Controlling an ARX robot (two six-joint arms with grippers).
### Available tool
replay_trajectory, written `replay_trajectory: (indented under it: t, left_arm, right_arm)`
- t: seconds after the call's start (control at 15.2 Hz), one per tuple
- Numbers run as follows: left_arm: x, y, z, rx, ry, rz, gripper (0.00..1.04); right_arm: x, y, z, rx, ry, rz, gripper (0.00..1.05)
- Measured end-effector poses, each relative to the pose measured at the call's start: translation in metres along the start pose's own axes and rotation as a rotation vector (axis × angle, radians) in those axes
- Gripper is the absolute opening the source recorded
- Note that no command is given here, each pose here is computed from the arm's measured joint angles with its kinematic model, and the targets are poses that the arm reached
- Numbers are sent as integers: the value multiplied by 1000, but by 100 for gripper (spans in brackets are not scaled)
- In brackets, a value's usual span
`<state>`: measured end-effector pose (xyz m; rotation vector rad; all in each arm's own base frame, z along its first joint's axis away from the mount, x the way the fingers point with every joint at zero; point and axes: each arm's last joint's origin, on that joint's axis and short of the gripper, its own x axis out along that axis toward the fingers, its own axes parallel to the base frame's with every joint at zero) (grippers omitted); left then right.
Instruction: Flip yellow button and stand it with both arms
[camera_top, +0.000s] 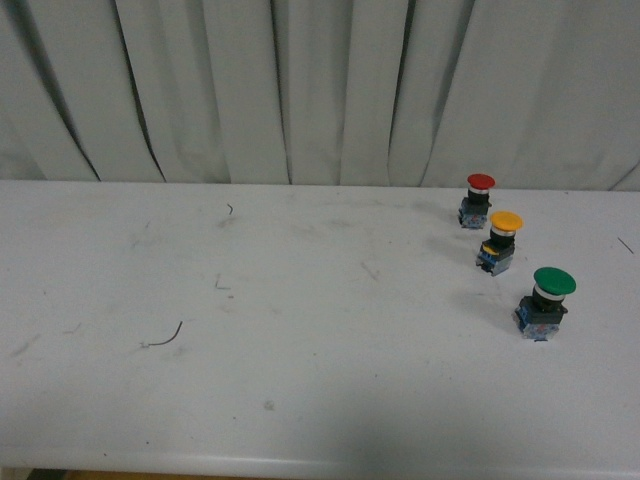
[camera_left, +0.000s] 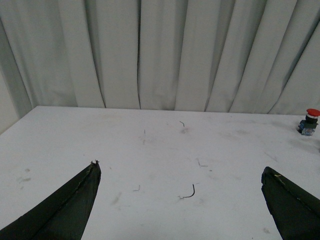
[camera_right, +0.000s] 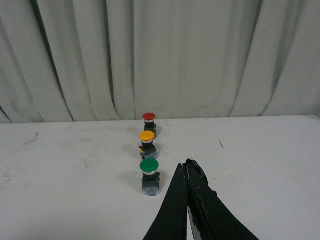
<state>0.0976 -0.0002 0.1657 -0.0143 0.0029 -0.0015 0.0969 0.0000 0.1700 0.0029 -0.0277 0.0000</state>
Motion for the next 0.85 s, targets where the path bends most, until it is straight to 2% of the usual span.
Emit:
replay_trajectory:
  t: [0.26,0.33,0.46,0.59,0.66,0.72,0.85]
  left_arm:
    - [0,0,0,0,-1,0,98]
    - [0,0,0,0,-1,0,98]
    - [0,0,0,0,-1,0,98]
    - [0,0,0,0,-1,0,98]
    - [0,0,0,0,-1,0,98]
    - [0,0,0,0,-1,0,98]
    - [0,0,0,0,-1,0,98]
  right_arm:
    - [0,0,-3,0,23,0,2]
    - [0,0,-3,0,23,0,8]
    - [0,0,-3,0,23,0,26]
    - [0,0,-3,0,23,0,50]
    - [0,0,-3,0,23,0,58]
    - [0,0,-3,0,23,0,94]
    - [0,0,-3,0,23,0,98]
